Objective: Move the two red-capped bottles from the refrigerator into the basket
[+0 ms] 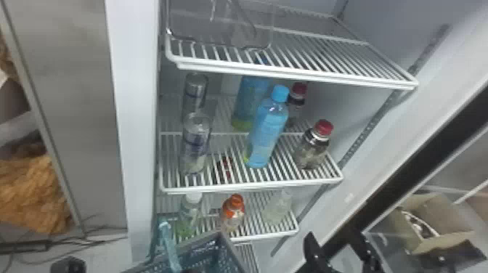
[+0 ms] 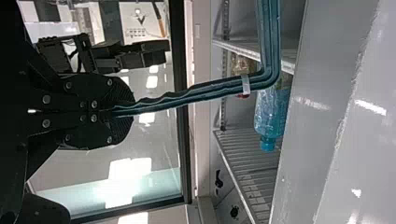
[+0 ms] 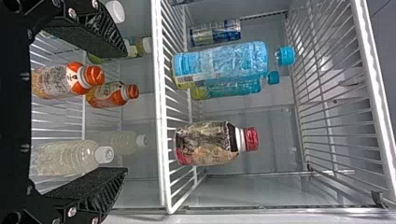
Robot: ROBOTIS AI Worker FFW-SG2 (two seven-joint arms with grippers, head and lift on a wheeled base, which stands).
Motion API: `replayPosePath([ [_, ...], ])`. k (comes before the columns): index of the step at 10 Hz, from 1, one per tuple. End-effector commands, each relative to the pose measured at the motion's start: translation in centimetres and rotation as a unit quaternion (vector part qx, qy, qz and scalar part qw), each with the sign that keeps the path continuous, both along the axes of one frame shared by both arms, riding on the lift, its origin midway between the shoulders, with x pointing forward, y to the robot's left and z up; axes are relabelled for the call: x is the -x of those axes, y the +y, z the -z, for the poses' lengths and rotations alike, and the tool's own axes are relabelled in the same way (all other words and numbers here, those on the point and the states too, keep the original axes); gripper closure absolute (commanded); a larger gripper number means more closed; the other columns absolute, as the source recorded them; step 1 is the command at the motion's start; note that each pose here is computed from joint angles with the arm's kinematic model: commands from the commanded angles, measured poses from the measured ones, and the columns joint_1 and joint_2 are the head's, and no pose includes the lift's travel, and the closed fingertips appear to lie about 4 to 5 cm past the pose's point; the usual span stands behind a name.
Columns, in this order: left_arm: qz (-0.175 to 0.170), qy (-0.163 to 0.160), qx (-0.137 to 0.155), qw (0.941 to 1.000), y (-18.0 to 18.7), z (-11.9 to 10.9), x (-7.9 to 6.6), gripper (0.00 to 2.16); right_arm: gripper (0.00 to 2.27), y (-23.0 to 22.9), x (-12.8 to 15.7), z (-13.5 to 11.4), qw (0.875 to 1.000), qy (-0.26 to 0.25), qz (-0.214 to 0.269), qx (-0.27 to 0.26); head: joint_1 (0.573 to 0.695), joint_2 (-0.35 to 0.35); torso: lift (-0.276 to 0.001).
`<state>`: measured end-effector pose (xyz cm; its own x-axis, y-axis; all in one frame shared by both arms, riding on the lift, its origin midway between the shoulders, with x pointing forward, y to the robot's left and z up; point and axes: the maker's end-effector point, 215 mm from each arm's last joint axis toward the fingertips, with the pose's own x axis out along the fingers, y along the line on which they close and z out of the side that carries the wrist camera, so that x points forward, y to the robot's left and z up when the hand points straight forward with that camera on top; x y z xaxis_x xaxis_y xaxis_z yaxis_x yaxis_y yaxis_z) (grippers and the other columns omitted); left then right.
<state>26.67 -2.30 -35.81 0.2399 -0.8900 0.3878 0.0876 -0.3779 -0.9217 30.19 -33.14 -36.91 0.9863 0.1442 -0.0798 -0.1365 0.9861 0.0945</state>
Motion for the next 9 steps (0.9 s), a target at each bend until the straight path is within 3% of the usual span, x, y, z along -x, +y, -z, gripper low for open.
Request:
replayPosePath([
  [1, 0.0, 0.0, 0.001, 1.0, 0.0, 0.0, 0.0, 1.17, 0.15, 0.0, 0.1, -0.3, 1.0, -0.002, 0.002, 0.001, 0.695, -0.35, 0.0],
  [9, -0.002, 0.001, 0.001, 1.0, 0.1, 0.0, 0.0, 1.17, 0.14, -0.1, -1.1, -1.5, 1.0, -0.009, 0.01, -0.002, 0.695, -0.35, 0.0],
])
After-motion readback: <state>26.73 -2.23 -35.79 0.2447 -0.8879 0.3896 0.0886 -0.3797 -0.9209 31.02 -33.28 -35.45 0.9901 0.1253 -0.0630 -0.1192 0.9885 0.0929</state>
